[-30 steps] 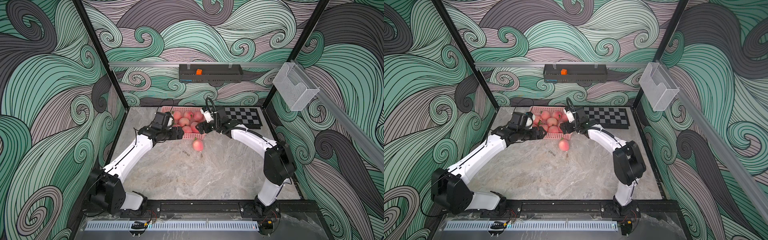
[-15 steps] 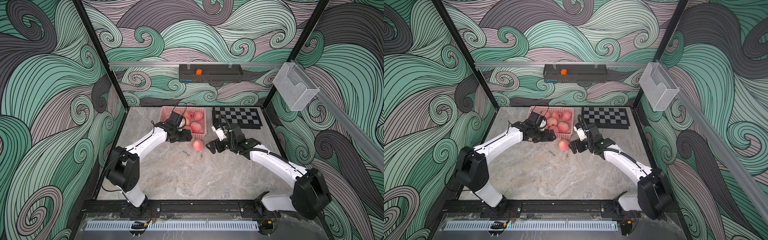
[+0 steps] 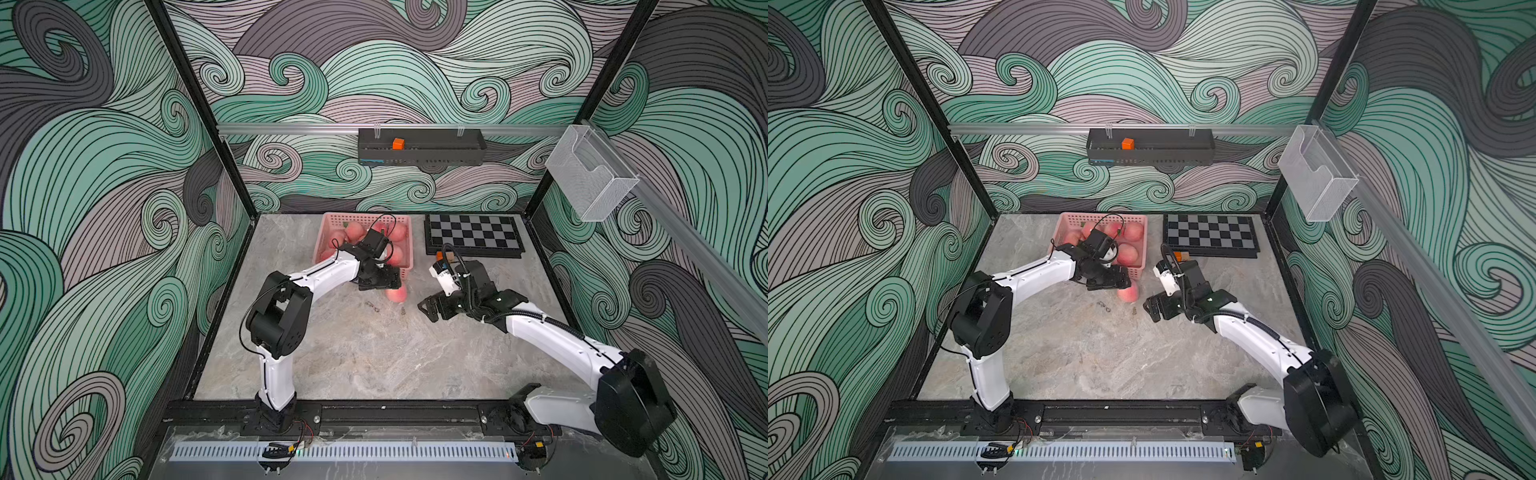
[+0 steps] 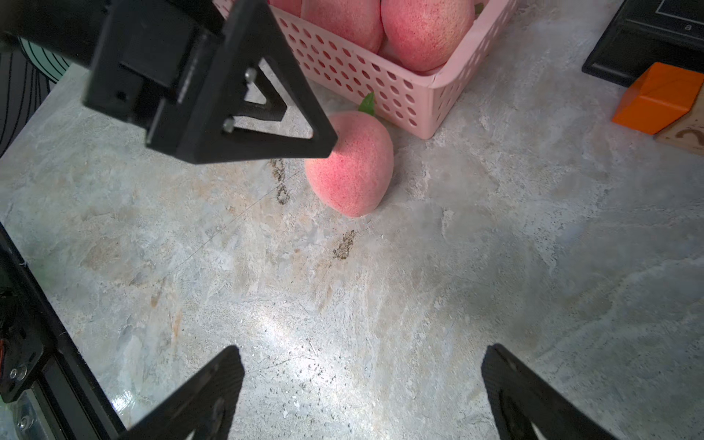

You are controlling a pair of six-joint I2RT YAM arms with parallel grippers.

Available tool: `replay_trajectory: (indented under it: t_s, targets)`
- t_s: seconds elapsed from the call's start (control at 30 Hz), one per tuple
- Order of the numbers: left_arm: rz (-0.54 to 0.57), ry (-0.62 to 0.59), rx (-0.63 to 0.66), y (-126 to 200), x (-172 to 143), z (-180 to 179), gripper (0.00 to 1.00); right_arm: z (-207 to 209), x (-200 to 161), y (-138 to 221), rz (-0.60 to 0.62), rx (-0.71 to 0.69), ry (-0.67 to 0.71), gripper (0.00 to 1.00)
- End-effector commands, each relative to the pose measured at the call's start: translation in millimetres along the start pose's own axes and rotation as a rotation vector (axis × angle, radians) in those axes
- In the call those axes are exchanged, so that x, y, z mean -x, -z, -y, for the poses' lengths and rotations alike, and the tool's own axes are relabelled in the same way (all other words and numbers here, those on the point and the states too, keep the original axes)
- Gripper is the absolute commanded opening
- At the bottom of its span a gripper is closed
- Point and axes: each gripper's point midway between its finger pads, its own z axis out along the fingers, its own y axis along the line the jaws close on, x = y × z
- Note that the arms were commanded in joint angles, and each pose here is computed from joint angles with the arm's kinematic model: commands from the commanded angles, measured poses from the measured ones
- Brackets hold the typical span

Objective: Put the peaches into the basket
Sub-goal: Pick up the peach from the center of the board.

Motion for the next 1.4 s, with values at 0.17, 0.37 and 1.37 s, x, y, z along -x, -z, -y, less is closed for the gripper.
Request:
replay_trajectory:
  t_s: [0.17,0.37,1.37]
  targets:
    - [-0.008,0.006,-0.023,-22.1,10.1,12.7,0.89,4.6,-4.3,5.9,0.019,-0.002,-0.014,0.99]
    - [-0.028,0.005,-0.025,-35.1,8.3,15.7,0.86,10.9,-4.7,9.5,0.030,-0.011,-0.024,0.99]
    - [0.125,-0.149,0.107,81.9,49.1,17.1,0.65,12.4,27.6,34.5,0.130,0.000,-0.019,0.99]
